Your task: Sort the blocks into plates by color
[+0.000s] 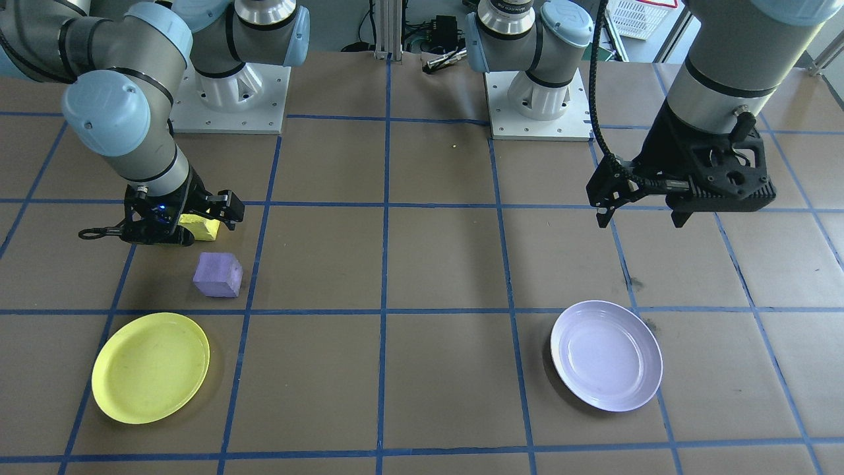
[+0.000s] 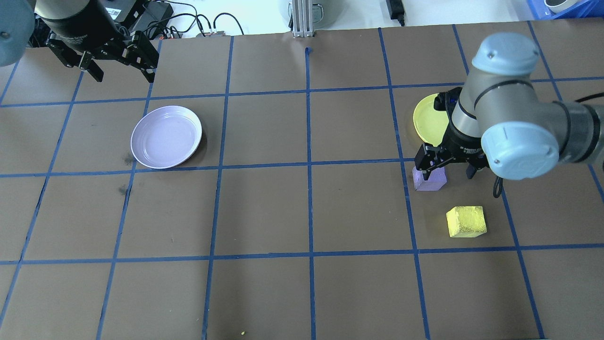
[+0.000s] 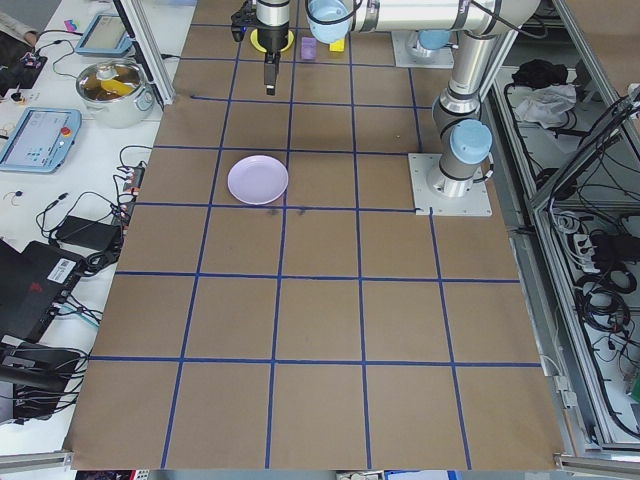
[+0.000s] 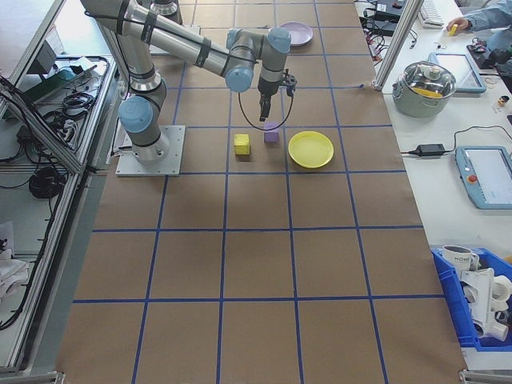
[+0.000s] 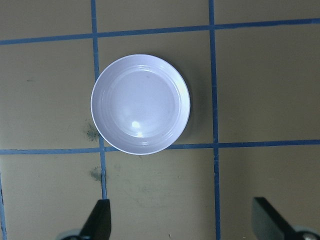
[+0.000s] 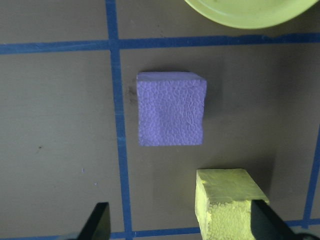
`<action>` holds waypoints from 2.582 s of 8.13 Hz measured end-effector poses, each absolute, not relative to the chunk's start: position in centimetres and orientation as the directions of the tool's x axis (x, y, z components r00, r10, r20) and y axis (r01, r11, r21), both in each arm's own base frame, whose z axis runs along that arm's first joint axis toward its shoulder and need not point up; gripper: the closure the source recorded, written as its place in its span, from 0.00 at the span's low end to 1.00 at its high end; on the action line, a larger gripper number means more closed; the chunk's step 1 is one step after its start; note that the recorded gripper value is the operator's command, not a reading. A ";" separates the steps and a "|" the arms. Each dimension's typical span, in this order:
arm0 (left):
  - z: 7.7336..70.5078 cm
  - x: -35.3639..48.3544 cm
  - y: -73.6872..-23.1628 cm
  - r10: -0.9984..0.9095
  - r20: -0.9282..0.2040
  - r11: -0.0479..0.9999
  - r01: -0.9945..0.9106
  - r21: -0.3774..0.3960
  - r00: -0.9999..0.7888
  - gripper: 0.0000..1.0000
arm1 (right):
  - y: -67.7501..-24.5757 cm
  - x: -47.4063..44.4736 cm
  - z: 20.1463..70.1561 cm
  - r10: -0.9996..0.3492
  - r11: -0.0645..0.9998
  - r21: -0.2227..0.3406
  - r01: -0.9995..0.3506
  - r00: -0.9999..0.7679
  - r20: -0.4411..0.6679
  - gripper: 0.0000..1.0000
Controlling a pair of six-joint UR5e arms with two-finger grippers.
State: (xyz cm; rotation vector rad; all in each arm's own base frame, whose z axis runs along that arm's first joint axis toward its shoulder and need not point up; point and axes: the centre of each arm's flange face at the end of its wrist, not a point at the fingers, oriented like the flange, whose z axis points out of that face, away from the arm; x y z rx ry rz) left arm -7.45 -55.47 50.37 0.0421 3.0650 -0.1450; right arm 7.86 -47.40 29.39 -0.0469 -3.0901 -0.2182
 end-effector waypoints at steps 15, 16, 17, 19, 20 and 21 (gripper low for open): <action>50.6 -7.5 -55.2 0.026 -0.075 0.995 0.033 -0.097 -0.997 0.00 | -43.6 1.7 19.7 0.020 0.960 0.275 0.049 -0.994 0.105 0.48; 50.6 -7.5 -55.2 0.026 -0.075 0.995 0.033 -0.097 -0.997 0.00 | -45.3 1.3 21.7 0.022 0.958 0.283 0.051 -0.994 0.105 0.44; 50.6 -7.5 -55.2 0.026 -0.075 0.995 0.033 -0.097 -0.997 0.00 | -47.2 0.8 24.1 0.024 0.960 0.276 0.053 -0.994 0.106 0.43; 50.6 -7.5 -55.3 0.026 -0.075 0.995 0.033 -0.097 -0.997 0.00 | -51.7 -0.1 28.3 0.032 0.973 0.225 0.056 -0.993 0.111 0.38; 50.6 -7.5 -55.3 0.026 -0.075 0.995 0.033 -0.097 -0.997 0.00 | -54.5 -0.7 29.2 0.034 0.978 0.201 0.056 -0.993 0.111 0.38; 50.6 -7.5 -55.3 0.026 -0.075 0.995 0.033 -0.097 -0.997 0.00 | -57.8 -1.2 29.4 0.036 0.982 0.179 0.055 -0.994 0.105 0.37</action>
